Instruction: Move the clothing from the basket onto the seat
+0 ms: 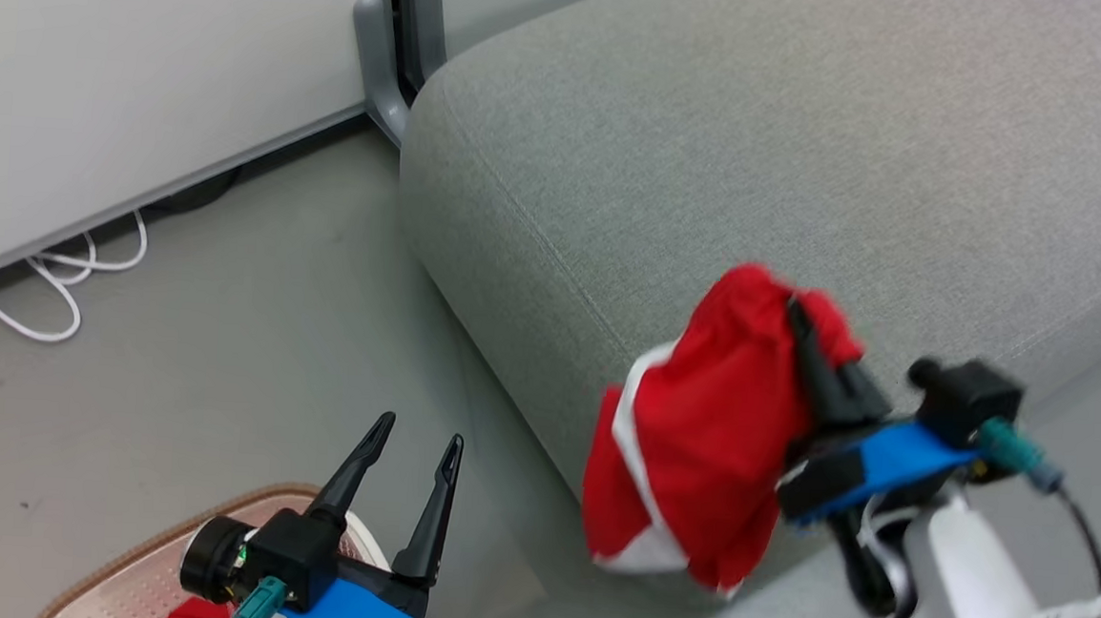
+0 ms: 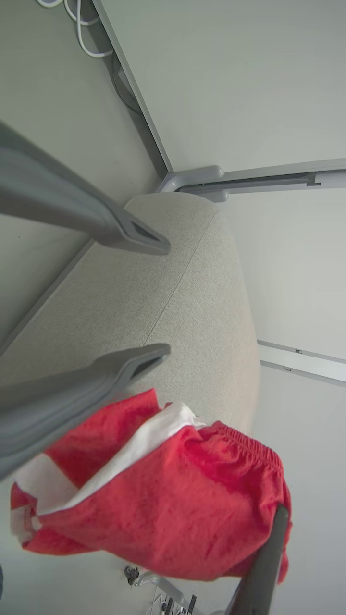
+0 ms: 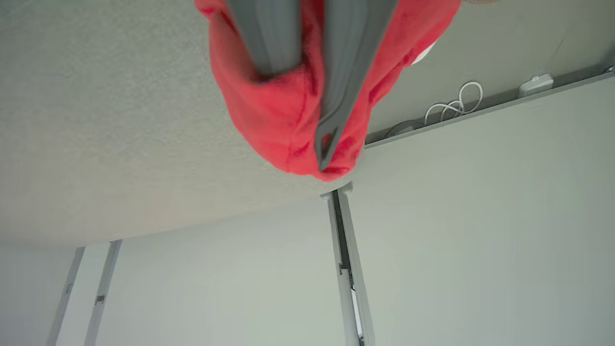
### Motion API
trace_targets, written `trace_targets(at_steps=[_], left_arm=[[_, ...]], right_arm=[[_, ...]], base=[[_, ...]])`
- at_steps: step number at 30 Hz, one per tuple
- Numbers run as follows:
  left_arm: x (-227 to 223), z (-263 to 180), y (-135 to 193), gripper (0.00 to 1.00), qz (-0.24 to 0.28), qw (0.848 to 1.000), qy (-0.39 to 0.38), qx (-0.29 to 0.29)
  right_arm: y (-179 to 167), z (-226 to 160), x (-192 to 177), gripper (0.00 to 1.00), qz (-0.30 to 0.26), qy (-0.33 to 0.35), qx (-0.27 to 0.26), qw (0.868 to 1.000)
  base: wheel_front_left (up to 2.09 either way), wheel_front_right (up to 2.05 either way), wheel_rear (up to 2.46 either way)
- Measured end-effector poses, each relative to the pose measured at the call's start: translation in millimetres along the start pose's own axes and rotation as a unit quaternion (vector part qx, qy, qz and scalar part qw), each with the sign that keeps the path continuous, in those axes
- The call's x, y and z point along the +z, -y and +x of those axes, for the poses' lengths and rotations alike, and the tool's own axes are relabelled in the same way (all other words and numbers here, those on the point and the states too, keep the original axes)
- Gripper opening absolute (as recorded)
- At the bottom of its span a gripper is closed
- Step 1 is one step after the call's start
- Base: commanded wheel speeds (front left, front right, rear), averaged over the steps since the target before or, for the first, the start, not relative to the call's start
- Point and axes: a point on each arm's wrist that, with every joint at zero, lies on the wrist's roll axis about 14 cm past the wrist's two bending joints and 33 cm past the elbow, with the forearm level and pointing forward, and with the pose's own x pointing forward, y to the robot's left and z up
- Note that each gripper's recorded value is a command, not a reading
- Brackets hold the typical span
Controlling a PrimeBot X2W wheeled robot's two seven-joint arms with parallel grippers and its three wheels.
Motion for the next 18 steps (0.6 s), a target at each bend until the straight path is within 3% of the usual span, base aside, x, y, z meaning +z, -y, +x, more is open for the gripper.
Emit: trace_targets(at_steps=[8, 18], left_arm=[[-9, 5, -28, 1.00, -0.002, 1.000, 0.003, 0.000], [-20, 9, -65, 1.00, 0.002, 1.000, 0.013, 0.004]], right_arm=[[35, 81, 55, 0.00, 0.001, 0.062, -0.051, 0.997], [79, 150, 83, 0.00, -0.033, 0.102, -0.104, 0.989]], base=[[0.00, 0.00, 0.00], [0.00, 0.00, 0.00]])
